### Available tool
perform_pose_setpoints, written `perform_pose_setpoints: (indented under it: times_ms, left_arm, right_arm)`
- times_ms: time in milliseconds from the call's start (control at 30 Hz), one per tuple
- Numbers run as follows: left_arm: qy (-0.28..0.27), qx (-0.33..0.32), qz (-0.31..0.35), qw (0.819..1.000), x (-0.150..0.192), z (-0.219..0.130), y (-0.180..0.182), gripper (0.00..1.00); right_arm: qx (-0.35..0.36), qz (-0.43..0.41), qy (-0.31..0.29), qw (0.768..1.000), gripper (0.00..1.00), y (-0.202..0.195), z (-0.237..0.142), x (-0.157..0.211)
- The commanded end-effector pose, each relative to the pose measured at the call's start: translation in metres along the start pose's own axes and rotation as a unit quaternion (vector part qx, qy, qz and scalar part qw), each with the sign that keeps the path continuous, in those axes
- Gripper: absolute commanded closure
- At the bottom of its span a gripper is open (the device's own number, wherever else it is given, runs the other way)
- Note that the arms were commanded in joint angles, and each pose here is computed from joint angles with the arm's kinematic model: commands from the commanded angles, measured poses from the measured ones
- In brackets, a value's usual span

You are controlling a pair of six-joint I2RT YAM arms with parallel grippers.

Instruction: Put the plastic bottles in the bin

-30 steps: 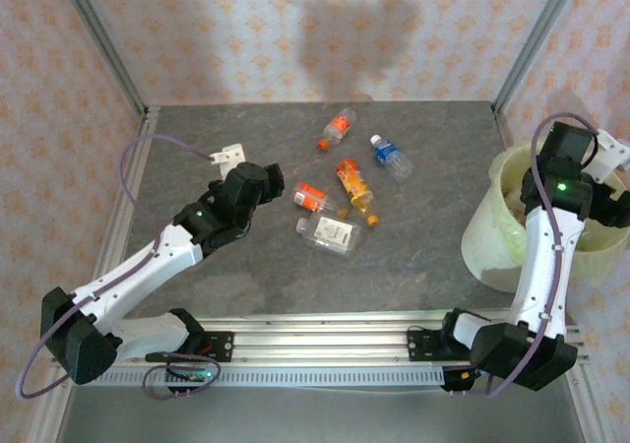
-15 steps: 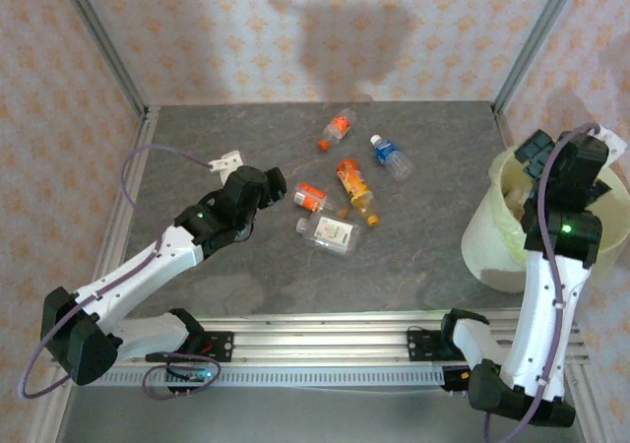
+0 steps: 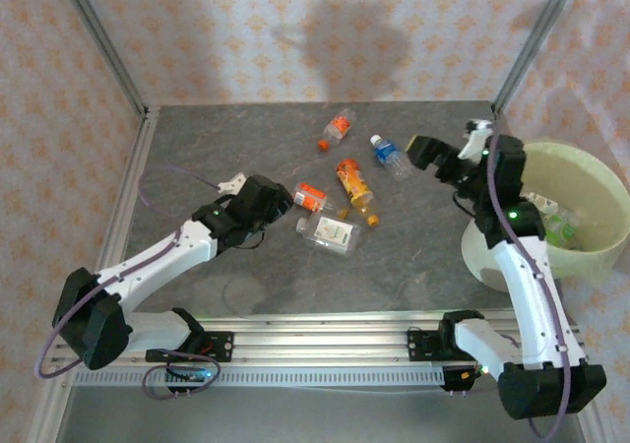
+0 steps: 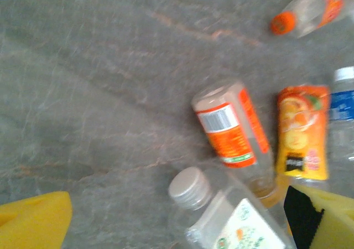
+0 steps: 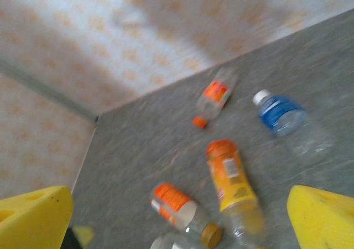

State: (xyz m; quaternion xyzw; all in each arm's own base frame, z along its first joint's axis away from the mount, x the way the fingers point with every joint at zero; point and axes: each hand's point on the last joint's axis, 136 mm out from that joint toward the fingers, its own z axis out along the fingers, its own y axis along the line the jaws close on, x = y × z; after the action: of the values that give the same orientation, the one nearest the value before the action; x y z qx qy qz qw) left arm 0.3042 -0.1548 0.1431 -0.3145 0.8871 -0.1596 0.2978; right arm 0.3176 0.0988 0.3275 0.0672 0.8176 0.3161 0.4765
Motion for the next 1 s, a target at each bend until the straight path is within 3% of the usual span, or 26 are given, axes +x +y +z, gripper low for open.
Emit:
perform_pose_setpoints:
  times_ms: [0,100,200,500,700,967]
  left_arm:
    - [0.045,-0.019,-0.01,0.999,0.013,0.007,-0.003,0.0]
    - [0.076,-0.007,-0.013,0.997,0.024,0.018,-0.013,0.0]
    - [0.083,-0.04,-0.012,0.996,0.026,0.022,-0.004,0.0]
    - [0.118,-0.103,-0.021,0.987,0.027,0.05,0.026,0.0]
    - [0.116,-0.113,-0.022,0.987,0.021,0.059,0.032,0.0]
    - [0.137,-0.127,-0.031,0.982,0.037,0.065,0.05,0.0]
  right_arm:
    - [-0.064,-0.07,0.042,0.995,0.01,0.023,0.024,0.042]
    - [-0.096,-0.163,0.11,0.976,0.01,0.033,0.045,0.095]
    - [-0.12,-0.259,0.174,0.943,0.01,0.041,0.062,0.144]
    - [-0.136,-0.435,0.299,0.838,0.01,0.024,0.108,0.229]
    - [-0.109,-0.459,0.327,0.819,0.01,0.008,0.135,0.249]
    - [-0.095,-0.486,0.374,0.784,0.01,-0.011,0.135,0.28]
